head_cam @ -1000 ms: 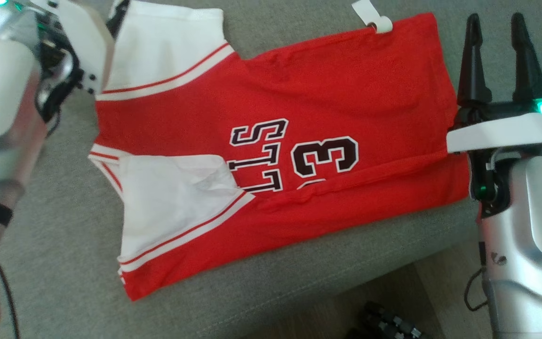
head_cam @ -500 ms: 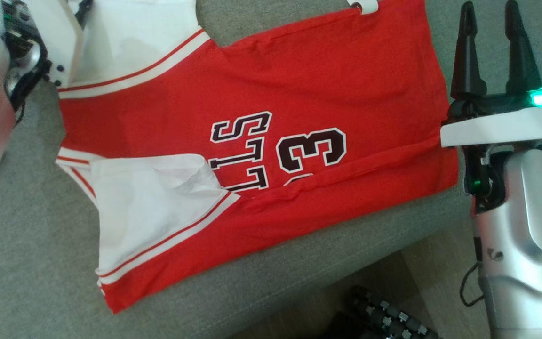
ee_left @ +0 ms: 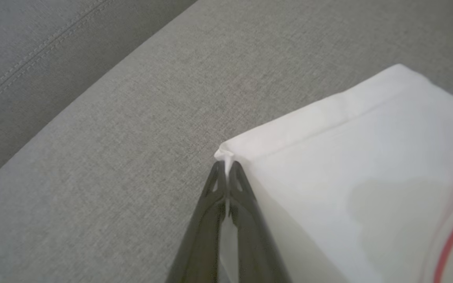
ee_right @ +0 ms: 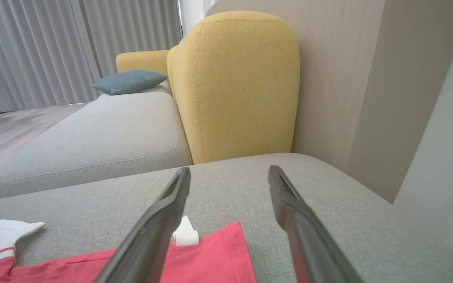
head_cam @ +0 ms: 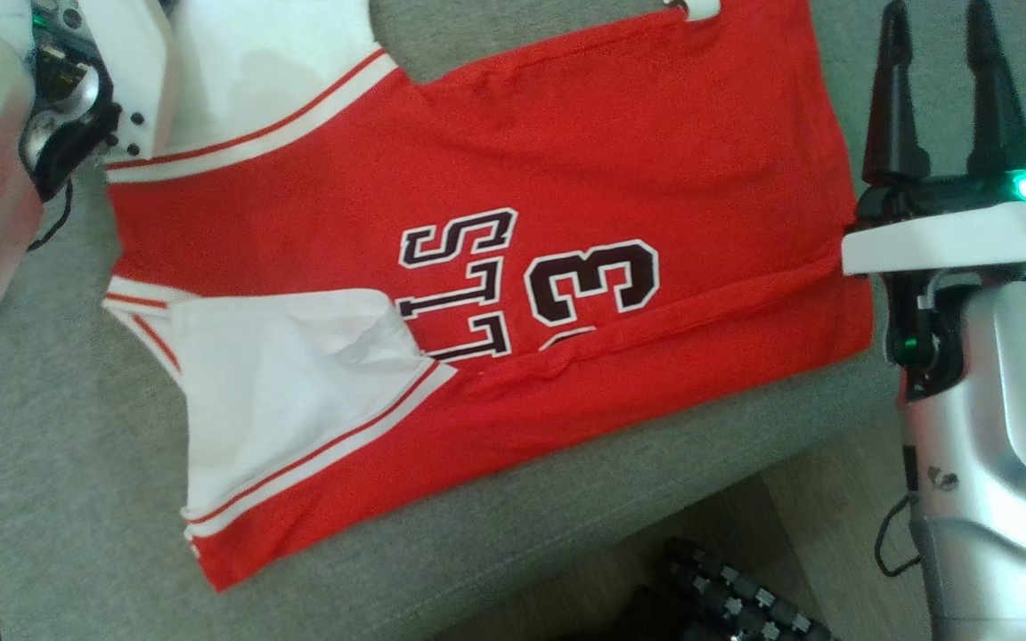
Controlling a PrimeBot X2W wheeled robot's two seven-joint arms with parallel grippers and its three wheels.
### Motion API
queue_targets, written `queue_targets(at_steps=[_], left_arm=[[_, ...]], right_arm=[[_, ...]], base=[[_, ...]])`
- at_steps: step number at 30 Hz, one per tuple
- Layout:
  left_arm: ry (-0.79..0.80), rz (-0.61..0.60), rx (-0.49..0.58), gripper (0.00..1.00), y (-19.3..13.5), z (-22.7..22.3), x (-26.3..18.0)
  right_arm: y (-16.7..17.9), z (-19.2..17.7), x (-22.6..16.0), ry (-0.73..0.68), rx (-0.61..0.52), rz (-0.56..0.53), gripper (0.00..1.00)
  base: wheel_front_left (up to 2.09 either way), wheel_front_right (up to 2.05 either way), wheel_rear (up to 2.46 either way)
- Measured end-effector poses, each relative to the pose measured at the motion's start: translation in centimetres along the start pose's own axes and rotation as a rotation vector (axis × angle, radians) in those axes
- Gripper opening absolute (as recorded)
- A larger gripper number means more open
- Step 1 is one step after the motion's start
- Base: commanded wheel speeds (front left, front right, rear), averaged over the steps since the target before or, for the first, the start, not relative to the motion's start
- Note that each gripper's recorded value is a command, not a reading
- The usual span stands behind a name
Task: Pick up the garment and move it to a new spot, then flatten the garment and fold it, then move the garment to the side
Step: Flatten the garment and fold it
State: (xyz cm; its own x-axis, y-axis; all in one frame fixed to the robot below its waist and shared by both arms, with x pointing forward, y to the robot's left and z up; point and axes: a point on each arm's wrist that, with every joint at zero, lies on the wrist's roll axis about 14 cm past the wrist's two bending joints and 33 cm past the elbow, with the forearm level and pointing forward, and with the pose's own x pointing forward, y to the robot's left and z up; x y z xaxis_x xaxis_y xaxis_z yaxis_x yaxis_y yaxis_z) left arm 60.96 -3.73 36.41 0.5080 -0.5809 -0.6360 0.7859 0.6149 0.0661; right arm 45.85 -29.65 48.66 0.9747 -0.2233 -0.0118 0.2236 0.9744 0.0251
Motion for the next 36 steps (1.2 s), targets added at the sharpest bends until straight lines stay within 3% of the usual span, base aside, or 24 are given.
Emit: queue_targets(at_steps=[8, 15, 26, 36], left_arm=[[-0.209, 0.048, -0.001, 0.0, 1.0, 2.9, -3.0], [-0.397, 0.093, 0.005, 0.0, 1.0, 6.5, -7.1], [-0.425, 0.115, 0.006, 0.0, 0.4, 5.4, -10.9], [-0.419, 0.092, 0.007, 0.0, -0.4, 4.9, -10.4]], right_arm=[[1.4, 0.9, 1.9, -0.004, -0.016, 0.032, 1.0], [3.2, -0.4, 3.7, 0.097, -0.035, 0.087, 1.0], [2.4, -6.2, 5.3, 0.431, -0.044, 0.087, 1.0], [0.0, -9.6, 5.3, 0.599, -0.137, 0.052, 1.0]], base=[[0.0, 0.0, 0.0], [0.0, 0.0, 0.0], [0.0, 0.0, 0.0], [0.0, 0.0, 0.0]])
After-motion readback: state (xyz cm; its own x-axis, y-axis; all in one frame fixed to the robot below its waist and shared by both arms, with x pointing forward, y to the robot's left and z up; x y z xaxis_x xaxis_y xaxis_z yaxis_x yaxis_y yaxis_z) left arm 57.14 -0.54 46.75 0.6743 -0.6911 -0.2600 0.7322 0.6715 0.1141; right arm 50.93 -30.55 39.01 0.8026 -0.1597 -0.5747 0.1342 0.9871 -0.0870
